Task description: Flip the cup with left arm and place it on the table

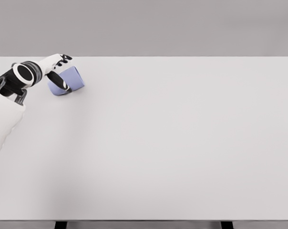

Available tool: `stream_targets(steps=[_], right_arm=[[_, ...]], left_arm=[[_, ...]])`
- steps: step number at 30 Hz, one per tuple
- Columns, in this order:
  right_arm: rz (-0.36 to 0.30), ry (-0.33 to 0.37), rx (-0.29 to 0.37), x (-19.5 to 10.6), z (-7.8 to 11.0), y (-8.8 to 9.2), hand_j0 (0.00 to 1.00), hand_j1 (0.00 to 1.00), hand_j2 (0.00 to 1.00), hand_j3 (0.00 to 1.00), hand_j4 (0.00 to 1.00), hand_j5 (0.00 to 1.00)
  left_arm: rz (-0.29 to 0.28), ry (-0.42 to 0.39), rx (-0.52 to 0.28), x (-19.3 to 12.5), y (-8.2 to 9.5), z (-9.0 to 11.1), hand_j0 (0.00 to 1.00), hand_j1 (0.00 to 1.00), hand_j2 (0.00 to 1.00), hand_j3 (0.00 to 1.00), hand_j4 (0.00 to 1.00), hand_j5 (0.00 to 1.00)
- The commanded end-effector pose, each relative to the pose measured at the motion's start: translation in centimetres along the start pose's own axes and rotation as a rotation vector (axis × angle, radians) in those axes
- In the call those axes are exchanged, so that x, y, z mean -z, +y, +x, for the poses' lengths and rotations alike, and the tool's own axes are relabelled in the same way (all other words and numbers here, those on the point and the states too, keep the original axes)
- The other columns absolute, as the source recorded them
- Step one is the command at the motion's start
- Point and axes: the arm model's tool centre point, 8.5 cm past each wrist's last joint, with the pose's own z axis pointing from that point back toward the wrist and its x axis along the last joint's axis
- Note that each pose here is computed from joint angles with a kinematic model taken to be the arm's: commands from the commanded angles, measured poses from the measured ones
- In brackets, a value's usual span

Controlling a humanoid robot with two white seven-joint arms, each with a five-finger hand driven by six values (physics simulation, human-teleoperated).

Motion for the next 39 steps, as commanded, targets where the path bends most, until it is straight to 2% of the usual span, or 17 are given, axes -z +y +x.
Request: stream_targets(steps=[1,15,24,31,36,37,39], right_arm=[[0.0,0.0,0.0,0.0,0.0,0.0,1.0,1.0,1.0,1.0,1.0,1.0],[0.0,0.0,0.0,0.0,0.0,0.0,1.0,1.0,1.0,1.0,1.0,1.0],[0.0,0.0,0.0,0.0,0.0,0.0,1.0,1.0,1.0,1.0,1.0,1.0],[0.0,0.0,0.0,0.0,0.0,0.0,1.0,1.0,1.0,1.0,1.0,1.0],[0.0,0.0,0.0,0.0,0.0,0.0,1.0,1.0,1.0,1.0,1.0,1.0],[0.0,0.0,0.0,0.0,0.0,0.0,1.0,1.0,1.0,1.0,1.0,1.0],[0.0,0.0,0.0,0.0,0.0,0.0,1.0,1.0,1.0,1.0,1.0,1.0]], left_arm=[[-0.01,0.017,-0.001,0.5,-0.5,-0.3,1.0,1.0,1.0,1.0,1.0,1.0],[-0.025,0.053,-0.024,1.9,-0.5,0.0,1.0,1.0,1.0,1.0,1.0,1.0],[-0.037,0.091,-0.043,2.5,-0.3,-1.0,1.0,1.0,1.0,1.0,1.0,1.0],[-0.043,0.082,-0.042,2.7,-0.6,-0.4,1.0,1.0,1.0,1.0,1.0,1.0],[-0.041,0.084,-0.041,2.7,-0.6,-0.4,0.93,0.93,0.93,0.93,0.93,0.93],[-0.041,0.084,-0.041,2.7,-0.6,-0.4,0.87,0.87,0.87,0.87,0.87,0.87],[-0.041,0.084,-0.041,2.7,-0.6,-0.4,0.82,0.82,0.82,0.82,0.82,0.82]])
